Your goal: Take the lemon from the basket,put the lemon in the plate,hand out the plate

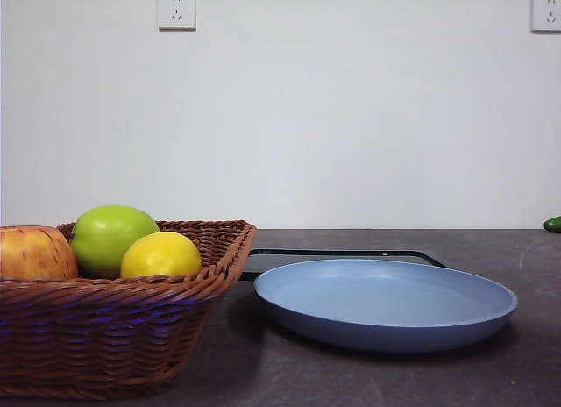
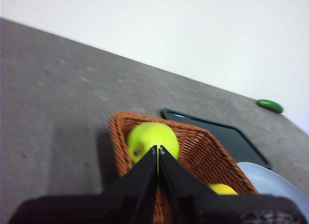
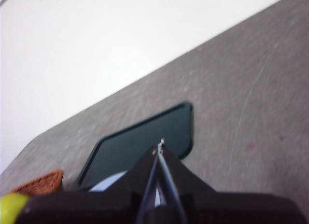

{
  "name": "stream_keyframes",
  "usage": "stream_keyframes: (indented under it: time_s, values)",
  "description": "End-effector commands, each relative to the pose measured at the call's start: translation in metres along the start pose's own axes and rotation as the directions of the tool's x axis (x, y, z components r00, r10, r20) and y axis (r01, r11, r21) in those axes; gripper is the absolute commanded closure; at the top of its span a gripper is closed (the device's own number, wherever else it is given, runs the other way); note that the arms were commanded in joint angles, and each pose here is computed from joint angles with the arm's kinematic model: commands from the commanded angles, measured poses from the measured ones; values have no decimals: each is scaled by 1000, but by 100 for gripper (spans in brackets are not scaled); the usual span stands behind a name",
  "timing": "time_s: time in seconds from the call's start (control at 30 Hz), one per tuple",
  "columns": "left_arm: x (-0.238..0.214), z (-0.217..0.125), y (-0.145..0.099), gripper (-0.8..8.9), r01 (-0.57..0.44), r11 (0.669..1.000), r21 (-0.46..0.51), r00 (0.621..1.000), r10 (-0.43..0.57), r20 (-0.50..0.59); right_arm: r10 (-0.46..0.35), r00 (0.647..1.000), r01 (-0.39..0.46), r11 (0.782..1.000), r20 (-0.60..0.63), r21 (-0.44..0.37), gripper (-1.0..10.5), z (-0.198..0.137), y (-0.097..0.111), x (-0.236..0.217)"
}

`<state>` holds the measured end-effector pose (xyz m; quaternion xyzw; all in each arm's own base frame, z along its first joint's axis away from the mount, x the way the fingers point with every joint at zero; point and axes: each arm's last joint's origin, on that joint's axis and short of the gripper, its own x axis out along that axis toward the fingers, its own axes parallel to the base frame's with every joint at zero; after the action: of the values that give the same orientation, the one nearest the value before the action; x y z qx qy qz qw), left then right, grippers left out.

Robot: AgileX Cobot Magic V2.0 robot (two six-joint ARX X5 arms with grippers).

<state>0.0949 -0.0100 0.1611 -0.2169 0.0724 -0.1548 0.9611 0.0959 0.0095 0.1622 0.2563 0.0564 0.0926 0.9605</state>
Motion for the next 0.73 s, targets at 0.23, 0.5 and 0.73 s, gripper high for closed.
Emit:
stream_keyframes:
  time_s: [0.23,0.5,0.73]
  values:
    - [-9,34,-19,806,-23,998,-62,998,19,-65,-47,995,48,999,-91,9,944,35,22,-11]
    - [2,84,-41,806,44,999,14,988,-41,-151,-86,983,60,986,-164,-155,944,80,48,-8]
    - [21,120,-53,806,57,995,82,955,-31,-297,-119,935,34,968,-335,-249,943,110,63,10]
